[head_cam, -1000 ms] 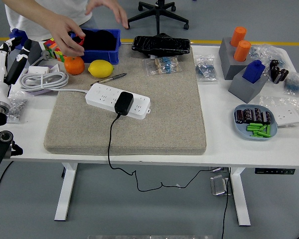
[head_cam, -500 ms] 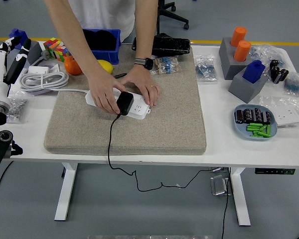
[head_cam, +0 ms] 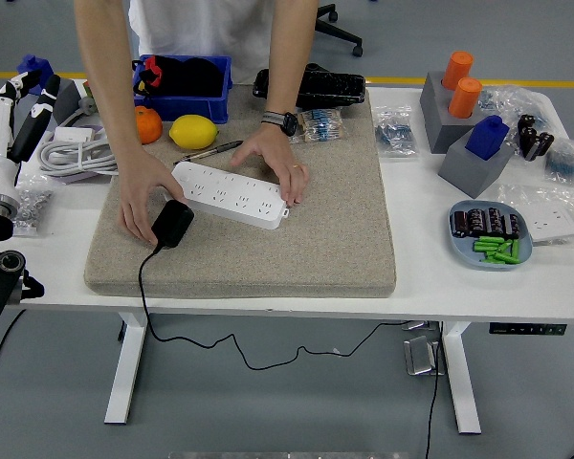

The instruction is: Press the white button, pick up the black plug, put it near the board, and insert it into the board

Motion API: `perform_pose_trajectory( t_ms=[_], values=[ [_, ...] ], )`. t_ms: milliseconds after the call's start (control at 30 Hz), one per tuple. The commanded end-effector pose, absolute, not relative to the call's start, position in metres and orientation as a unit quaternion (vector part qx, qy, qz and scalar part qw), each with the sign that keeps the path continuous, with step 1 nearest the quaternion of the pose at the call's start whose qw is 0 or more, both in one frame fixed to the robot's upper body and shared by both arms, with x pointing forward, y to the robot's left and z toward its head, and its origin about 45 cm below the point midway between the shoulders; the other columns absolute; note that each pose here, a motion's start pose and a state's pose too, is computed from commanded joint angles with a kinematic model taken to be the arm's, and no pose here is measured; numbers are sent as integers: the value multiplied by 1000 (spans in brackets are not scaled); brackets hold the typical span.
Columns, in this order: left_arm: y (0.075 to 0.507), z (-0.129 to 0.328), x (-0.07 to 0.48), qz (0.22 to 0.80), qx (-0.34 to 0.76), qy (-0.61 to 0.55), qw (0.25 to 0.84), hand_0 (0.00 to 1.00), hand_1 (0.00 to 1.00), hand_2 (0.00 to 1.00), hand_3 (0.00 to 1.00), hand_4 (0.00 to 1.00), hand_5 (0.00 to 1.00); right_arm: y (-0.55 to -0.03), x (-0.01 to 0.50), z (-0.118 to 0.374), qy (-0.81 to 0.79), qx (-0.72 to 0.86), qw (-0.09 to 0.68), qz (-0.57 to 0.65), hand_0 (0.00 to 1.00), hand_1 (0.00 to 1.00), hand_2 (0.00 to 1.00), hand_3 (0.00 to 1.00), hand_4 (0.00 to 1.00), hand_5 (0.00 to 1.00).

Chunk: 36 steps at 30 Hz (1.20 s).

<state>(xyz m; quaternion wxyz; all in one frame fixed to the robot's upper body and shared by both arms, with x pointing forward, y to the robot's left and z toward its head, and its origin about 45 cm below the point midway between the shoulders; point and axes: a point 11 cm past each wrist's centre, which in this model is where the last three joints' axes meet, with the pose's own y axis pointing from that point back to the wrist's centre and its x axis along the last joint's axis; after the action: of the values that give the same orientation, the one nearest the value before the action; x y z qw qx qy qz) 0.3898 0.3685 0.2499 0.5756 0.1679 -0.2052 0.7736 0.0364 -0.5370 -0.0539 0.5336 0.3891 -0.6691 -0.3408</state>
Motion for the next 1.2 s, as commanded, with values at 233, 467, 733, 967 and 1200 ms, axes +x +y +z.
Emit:
perform_pose_trajectory(
  t_ms=[233,467,733,967,1200],
  values=[
    [368,250,390,773,168,-205,576,998,950,909,871,874,998,-536,37,-54,-669,389,533,-341,829,713,698,654,768,452],
    [368,248,390,773,170,-204,577,998,950,909,871,873,998,-537,37,-54,-669,390,533,-341,830,713,699,653,768,452],
    [367,248,390,770,172,-205,579,998,949,909,871,873,998,-537,38,-54,-668,391,535,-340,829,713,699,654,768,452],
    [362,244,390,763,183,-208,584,998,950,908,870,872,998,-537,37,-54,-668,391,534,-340,829,713,699,654,769,451],
    [344,229,390,720,247,-231,606,989,948,907,869,945,683,-537,35,-54,-667,391,535,-341,830,713,699,654,769,451]
  ],
)
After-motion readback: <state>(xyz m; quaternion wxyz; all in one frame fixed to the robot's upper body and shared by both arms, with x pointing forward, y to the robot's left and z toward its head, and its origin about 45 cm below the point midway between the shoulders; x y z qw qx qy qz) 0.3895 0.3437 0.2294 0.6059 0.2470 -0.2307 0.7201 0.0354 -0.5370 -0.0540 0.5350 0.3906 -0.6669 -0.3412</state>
